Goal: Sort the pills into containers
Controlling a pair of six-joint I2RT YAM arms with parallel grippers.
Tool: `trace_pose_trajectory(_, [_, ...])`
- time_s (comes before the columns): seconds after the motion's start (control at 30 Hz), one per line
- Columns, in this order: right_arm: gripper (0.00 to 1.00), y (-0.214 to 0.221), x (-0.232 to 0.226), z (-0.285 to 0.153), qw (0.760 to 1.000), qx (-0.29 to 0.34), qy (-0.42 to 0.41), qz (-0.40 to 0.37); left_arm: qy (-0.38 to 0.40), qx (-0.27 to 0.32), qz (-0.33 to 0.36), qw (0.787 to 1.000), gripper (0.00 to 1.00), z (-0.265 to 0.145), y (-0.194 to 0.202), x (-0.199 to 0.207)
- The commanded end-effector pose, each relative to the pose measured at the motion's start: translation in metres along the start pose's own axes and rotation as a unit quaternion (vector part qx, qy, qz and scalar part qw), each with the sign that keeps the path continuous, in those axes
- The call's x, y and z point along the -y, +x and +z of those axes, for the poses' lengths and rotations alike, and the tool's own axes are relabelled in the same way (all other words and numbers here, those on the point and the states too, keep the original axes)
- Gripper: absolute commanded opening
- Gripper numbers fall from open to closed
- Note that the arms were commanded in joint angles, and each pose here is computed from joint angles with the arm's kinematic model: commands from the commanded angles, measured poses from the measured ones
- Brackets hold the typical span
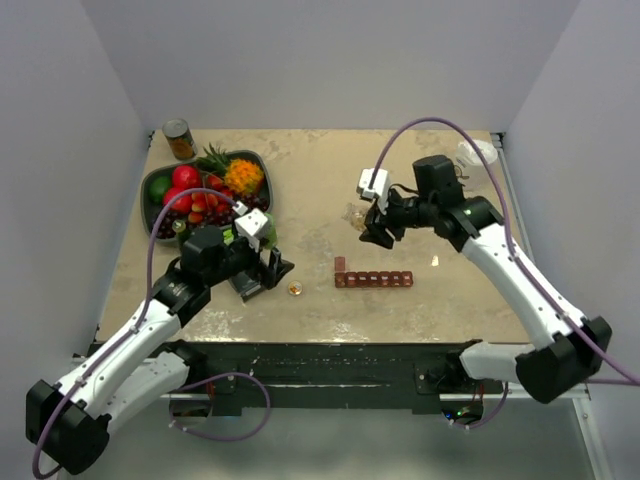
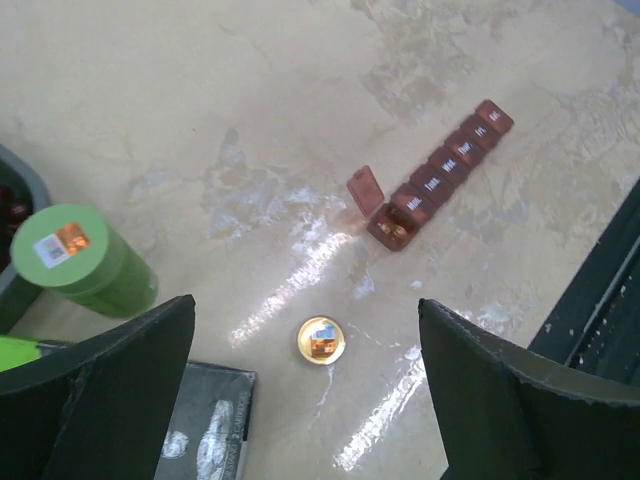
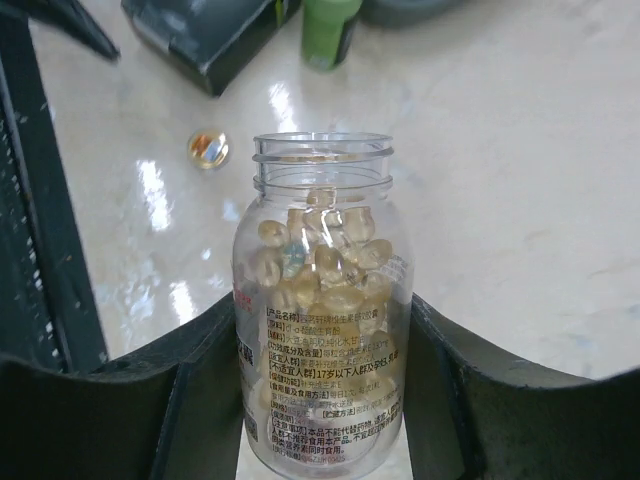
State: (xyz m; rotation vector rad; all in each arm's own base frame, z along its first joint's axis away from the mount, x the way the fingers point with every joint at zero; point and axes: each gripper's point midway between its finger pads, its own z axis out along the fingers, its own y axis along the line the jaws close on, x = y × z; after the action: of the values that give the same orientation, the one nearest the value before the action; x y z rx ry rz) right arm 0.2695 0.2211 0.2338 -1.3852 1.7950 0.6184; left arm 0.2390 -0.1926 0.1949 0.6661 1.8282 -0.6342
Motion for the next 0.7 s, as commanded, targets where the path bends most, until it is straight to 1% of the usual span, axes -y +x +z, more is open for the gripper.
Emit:
trace_pose_trajectory(0.0, [0.01,-0.067,0.029,-0.034,0.987,0.117,0.097,-0.054,0.074,-0.014,0.010,0.997,0.96,0.012,0.009,0.020])
trace_pose_trajectory(0.03, [0.01,-0.074,0.034,-0.038,0.984,0.130,0.111,-0.048,0.080,-0.029,0.006,0.996,0.96,0.016,0.016,0.021])
trace_pose_trajectory(0.1, [0.00,-0.076,0.039,-0.039,0.983,0.133,0.121,-0.033,0.082,-0.049,0.002,0.995,0.95,0.020,0.026,0.023])
trace_pose_trajectory(0.13, [0.00,-0.076,0.047,-0.042,0.980,0.134,0.143,-0.022,0.089,-0.065,0.001,0.994,0.94,0.025,0.032,0.028])
trace_pose_trajectory(0.27, [0.00,-0.083,0.071,-0.053,0.969,0.144,0.202,-0.021,0.074,-0.117,0.002,0.990,0.94,0.033,0.054,0.034])
trace_pose_trajectory(0.33, [0.00,-0.091,0.083,-0.063,0.960,0.163,0.227,-0.028,0.059,-0.135,0.001,0.989,0.93,0.037,0.061,0.033])
trace_pose_trajectory(0.47, [0.00,-0.124,0.095,-0.092,0.937,0.208,0.273,-0.061,0.046,-0.148,-0.012,0.988,0.93,0.040,0.067,0.032])
trace_pose_trajectory(0.5, [0.00,-0.139,0.097,-0.107,0.924,0.236,0.294,-0.072,0.043,-0.148,-0.017,0.988,0.93,0.041,0.067,0.031])
trace_pose_trajectory(0.53, [0.00,-0.146,0.097,-0.114,0.917,0.250,0.301,-0.075,0.044,-0.146,-0.021,0.988,0.92,0.041,0.066,0.033])
trace_pose_trajectory(0.6, [0.00,-0.154,0.095,-0.127,0.907,0.274,0.315,-0.059,0.041,-0.138,-0.037,0.989,0.93,0.043,0.063,0.034])
trace_pose_trajectory(0.67, [0.00,-0.152,0.090,-0.132,0.905,0.287,0.313,-0.032,0.038,-0.137,-0.050,0.989,0.92,0.044,0.064,0.036])
